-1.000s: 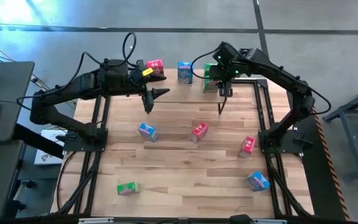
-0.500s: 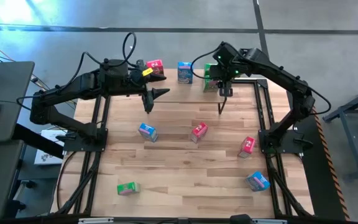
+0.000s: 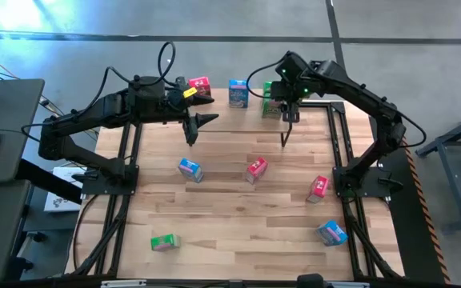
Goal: Stack cereal on shelf
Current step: Put the top green cereal box on the shelf aligned with the other green cereal box, then put the right blue cereal box on the shelf aligned with the other blue cereal box
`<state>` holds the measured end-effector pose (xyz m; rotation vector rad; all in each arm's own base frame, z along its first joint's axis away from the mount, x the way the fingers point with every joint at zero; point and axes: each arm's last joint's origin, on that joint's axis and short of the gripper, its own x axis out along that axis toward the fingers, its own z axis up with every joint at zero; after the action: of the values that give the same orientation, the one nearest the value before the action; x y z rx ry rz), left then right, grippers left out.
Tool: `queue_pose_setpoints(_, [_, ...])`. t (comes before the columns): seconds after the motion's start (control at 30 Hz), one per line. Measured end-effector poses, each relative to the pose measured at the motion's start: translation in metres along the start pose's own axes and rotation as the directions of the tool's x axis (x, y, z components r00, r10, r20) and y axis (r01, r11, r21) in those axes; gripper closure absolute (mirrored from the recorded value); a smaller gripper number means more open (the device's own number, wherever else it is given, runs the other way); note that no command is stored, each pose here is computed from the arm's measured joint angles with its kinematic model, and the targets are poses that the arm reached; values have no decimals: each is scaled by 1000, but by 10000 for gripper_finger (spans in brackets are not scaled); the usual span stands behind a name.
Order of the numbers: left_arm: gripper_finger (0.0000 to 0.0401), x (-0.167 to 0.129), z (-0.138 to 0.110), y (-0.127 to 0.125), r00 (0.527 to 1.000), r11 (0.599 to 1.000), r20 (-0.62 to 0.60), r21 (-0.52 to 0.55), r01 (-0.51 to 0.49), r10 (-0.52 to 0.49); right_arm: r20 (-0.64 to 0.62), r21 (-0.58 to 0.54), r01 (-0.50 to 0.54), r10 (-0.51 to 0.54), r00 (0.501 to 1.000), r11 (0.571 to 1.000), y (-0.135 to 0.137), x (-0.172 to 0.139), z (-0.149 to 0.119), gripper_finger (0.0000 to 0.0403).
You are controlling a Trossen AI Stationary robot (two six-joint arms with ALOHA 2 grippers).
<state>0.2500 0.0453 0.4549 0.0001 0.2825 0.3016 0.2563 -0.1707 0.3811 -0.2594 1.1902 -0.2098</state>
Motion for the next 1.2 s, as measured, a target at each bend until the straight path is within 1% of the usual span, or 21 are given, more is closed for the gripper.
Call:
queue_pose_setpoints(0.5, [176, 0, 0, 0, 1000, 1000, 0, 0, 0, 0, 20, 2, 32, -32, 999, 999, 0, -9, -2, 177])
queue_pose_setpoints(0.7, [176, 0, 0, 0, 1000, 1000, 0, 0, 0, 0, 42, 10, 56, -56, 998, 998, 3, -21, -5, 177])
queue_pose_setpoints(0.87, [176, 0, 0, 0, 1000, 1000, 0, 0, 0, 0, 63, 54, 105, -108, 992, 993, 10, -39, -8, 178])
queue_pose_setpoints(1.03, [176, 0, 0, 0, 1000, 1000, 0, 0, 0, 0, 84, 124, 143, -154, 985, 982, 18, -55, -11, 178])
queue_pose_setpoints(1.2, [176, 0, 0, 0, 1000, 1000, 0, 0, 0, 0, 126, 228, 129, -161, 979, 965, 28, -70, -13, 178])
